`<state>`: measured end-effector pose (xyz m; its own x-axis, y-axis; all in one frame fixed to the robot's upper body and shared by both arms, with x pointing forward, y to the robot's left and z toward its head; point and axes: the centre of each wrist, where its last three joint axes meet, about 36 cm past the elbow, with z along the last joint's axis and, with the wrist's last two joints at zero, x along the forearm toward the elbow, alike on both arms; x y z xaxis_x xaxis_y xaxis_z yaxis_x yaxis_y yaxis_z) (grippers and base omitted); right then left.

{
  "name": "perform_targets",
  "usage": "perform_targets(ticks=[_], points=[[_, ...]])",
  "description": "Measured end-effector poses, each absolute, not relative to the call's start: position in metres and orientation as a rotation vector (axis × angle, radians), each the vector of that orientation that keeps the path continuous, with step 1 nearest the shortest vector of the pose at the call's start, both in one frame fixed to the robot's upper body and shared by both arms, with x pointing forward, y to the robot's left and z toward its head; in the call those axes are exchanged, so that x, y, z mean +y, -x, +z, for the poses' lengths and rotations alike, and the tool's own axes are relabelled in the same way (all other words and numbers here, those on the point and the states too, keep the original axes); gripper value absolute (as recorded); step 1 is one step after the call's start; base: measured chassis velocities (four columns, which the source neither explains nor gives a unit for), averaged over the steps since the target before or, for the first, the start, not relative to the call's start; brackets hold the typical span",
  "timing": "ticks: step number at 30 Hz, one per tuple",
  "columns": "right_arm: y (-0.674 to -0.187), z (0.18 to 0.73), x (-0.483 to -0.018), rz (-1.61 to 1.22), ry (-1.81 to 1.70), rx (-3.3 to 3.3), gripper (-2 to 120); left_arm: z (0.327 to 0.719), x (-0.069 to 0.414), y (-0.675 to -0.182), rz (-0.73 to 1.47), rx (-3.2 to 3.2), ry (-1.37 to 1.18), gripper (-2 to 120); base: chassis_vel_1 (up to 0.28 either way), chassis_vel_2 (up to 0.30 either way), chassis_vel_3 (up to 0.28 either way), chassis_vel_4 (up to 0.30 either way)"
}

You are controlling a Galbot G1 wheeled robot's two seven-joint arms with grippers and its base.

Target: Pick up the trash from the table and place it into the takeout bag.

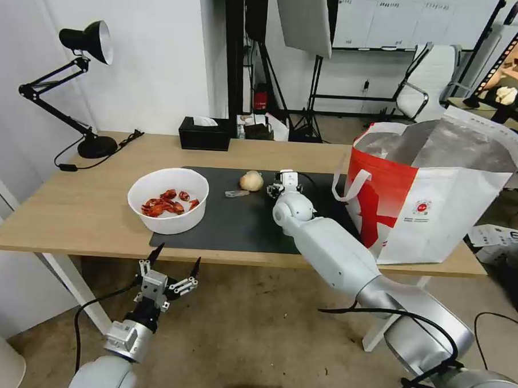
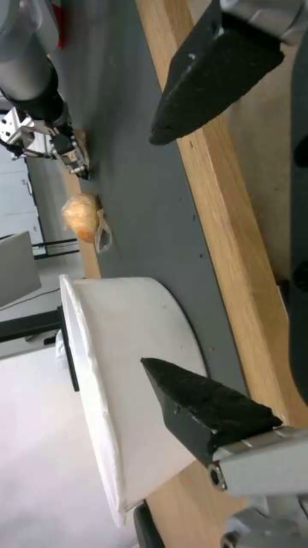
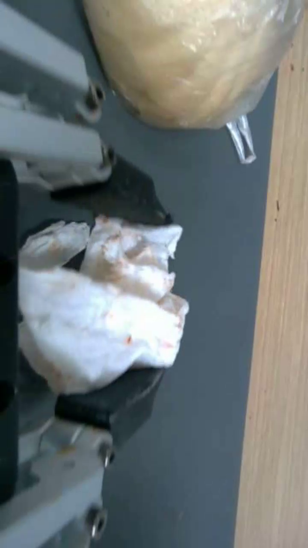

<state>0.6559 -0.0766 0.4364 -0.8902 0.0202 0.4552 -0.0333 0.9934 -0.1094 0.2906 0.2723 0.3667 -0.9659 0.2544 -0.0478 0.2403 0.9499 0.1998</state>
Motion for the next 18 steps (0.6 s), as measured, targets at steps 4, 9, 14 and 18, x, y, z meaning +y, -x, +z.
perform_targets(ticks=[4, 9, 14, 18], points=[[-0.651, 0.432, -0.080, 0.138, -0.010, -2.686, 45, 0.366, 0.271, -0.290, 0.292, 3.031, -0.386, 100, 0.000, 0.000, 0.000, 0.000], [-0.638, 0.429, -0.089, 0.101, -0.031, -2.734, 25, 0.367, 0.269, -0.290, 0.283, 3.030, -0.390, 100, 0.000, 0.000, 0.000, 0.000], [-0.614, 0.440, -0.106, 0.051, -0.083, -2.828, 11, 0.369, 0.267, -0.289, 0.280, 3.023, -0.392, 100, 0.000, 0.000, 0.000, 0.000], [-0.578, 0.473, -0.120, 0.035, -0.233, -2.987, 0, 0.374, 0.268, -0.287, 0.282, 3.014, -0.390, 100, 0.000, 0.000, 0.000, 0.000]])
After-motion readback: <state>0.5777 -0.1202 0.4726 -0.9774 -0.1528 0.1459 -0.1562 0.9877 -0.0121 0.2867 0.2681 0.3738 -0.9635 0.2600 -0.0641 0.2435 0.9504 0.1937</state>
